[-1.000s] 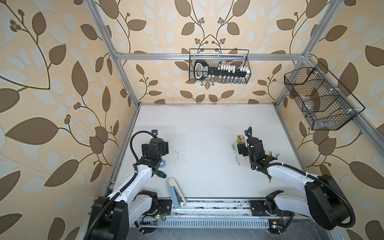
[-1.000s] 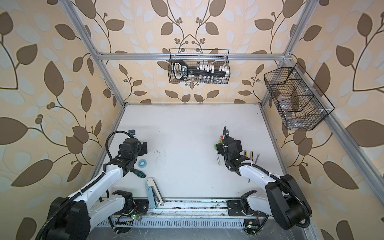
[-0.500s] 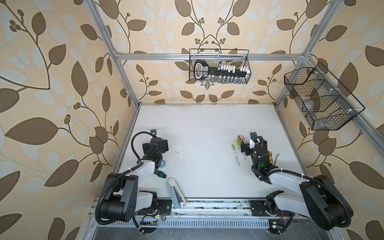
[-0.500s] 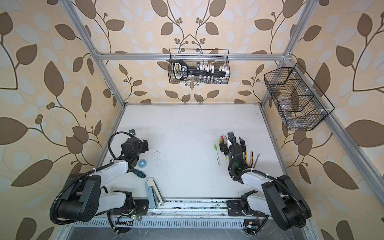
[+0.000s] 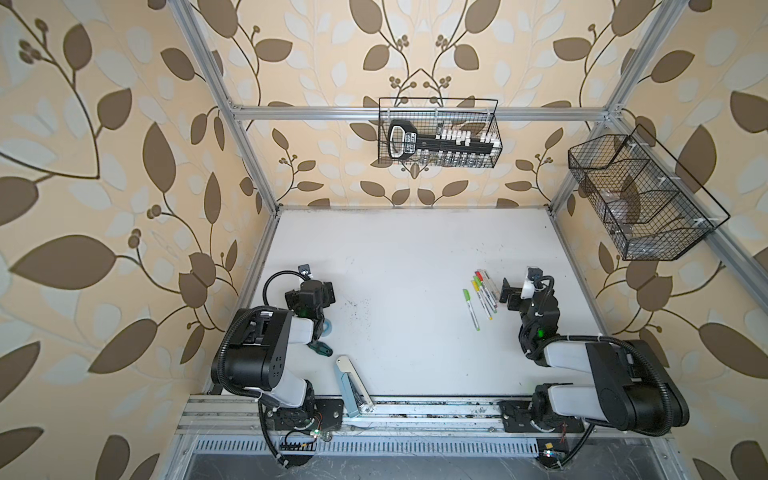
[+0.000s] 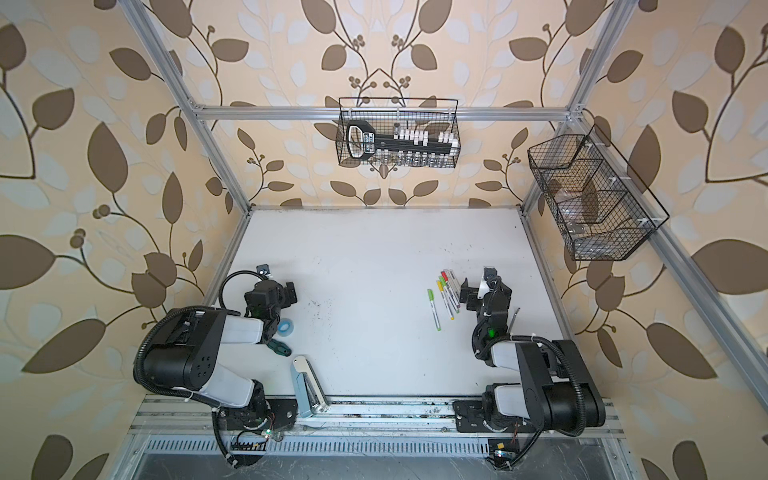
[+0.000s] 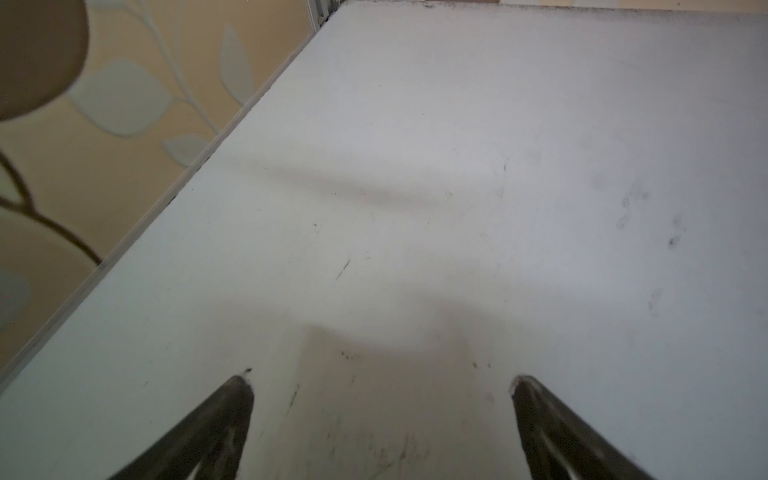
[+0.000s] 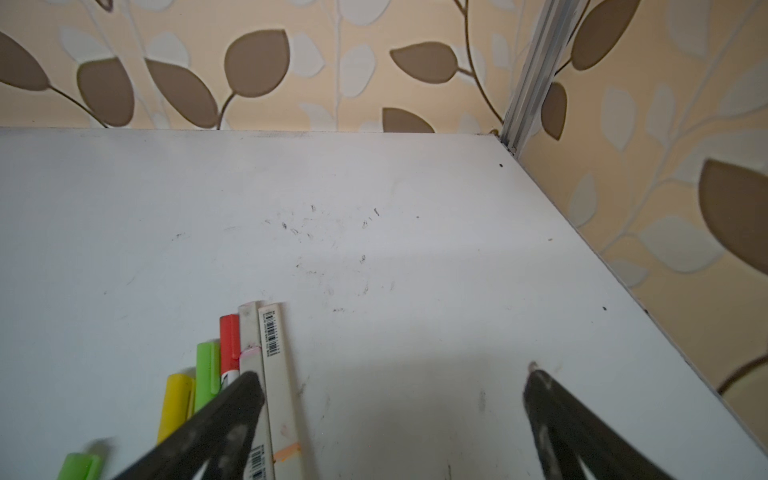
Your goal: Insert the pens into the pen caps
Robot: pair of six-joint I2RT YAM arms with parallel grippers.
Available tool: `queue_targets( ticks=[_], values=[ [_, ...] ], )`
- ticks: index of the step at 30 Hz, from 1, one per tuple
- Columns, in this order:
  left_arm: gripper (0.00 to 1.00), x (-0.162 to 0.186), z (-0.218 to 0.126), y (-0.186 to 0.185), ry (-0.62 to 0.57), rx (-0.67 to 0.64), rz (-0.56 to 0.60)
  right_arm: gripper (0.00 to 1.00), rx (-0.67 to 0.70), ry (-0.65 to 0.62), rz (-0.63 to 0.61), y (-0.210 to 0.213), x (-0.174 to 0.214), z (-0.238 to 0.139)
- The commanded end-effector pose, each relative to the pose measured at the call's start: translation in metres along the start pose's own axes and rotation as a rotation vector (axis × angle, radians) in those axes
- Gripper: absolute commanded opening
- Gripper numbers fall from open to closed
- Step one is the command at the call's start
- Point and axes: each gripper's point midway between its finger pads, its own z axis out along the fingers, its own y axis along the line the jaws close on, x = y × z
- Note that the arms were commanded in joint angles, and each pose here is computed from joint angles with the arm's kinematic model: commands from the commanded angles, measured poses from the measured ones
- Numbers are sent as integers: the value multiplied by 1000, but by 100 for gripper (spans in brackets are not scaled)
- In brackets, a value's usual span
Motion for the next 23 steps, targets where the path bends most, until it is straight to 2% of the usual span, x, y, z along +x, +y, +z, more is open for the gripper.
queue_targets(
  ticks=[1,23],
  values=[
    [99,-33,-1,-4,-92,26,-55,100,-31,-45,28,6,-12,-1],
    [99,-32,-2,-5,-87,26,-56,100,-39,-46,25,8,-14,1]
  ],
)
